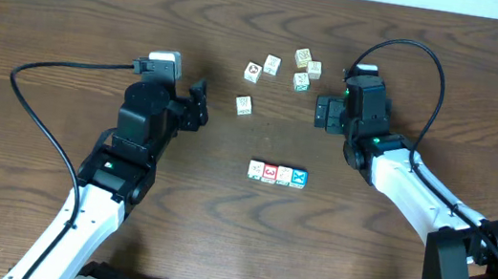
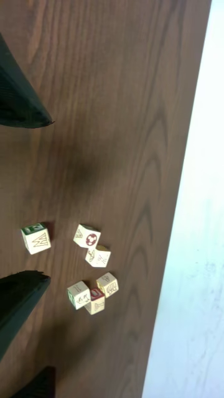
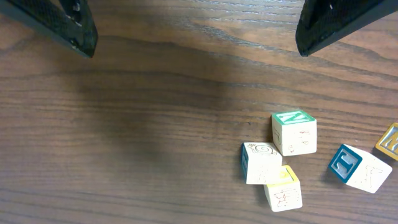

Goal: Lift 4 blocks

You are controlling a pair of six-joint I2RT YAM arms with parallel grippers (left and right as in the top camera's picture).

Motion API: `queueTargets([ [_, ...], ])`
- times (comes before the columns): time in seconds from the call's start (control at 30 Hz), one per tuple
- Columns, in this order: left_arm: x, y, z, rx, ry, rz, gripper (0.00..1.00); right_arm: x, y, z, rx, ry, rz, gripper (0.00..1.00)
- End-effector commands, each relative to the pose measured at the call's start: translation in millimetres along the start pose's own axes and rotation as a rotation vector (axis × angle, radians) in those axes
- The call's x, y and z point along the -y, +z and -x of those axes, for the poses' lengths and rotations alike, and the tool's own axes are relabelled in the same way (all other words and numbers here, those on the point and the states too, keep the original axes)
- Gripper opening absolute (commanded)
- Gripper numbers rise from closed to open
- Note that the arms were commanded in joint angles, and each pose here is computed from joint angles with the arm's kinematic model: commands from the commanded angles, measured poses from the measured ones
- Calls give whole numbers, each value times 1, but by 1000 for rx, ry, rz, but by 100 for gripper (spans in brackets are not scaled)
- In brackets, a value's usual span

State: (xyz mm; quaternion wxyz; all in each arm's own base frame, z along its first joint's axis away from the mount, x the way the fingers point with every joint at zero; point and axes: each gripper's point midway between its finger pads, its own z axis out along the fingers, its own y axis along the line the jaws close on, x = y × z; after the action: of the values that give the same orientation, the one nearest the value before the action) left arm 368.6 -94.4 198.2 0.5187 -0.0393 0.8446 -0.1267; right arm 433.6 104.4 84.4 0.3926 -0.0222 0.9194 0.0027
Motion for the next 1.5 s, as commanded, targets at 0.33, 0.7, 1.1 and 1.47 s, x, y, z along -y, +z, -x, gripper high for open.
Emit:
queueTargets([
  [0.33,2,-5,29,95,-6,2,74,4,-1,8,17,0,-17,99],
  [0.7,13,-11,56,206,-4,-44,74,4,-1,8,17,0,-18,99],
  [1.1,-23,-105,76,403,128,19,74,4,-1,8,17,0,-18,99],
  [1.47,-64,-144,22,571,145,56,74,4,-1,8,17,0,-17,99],
])
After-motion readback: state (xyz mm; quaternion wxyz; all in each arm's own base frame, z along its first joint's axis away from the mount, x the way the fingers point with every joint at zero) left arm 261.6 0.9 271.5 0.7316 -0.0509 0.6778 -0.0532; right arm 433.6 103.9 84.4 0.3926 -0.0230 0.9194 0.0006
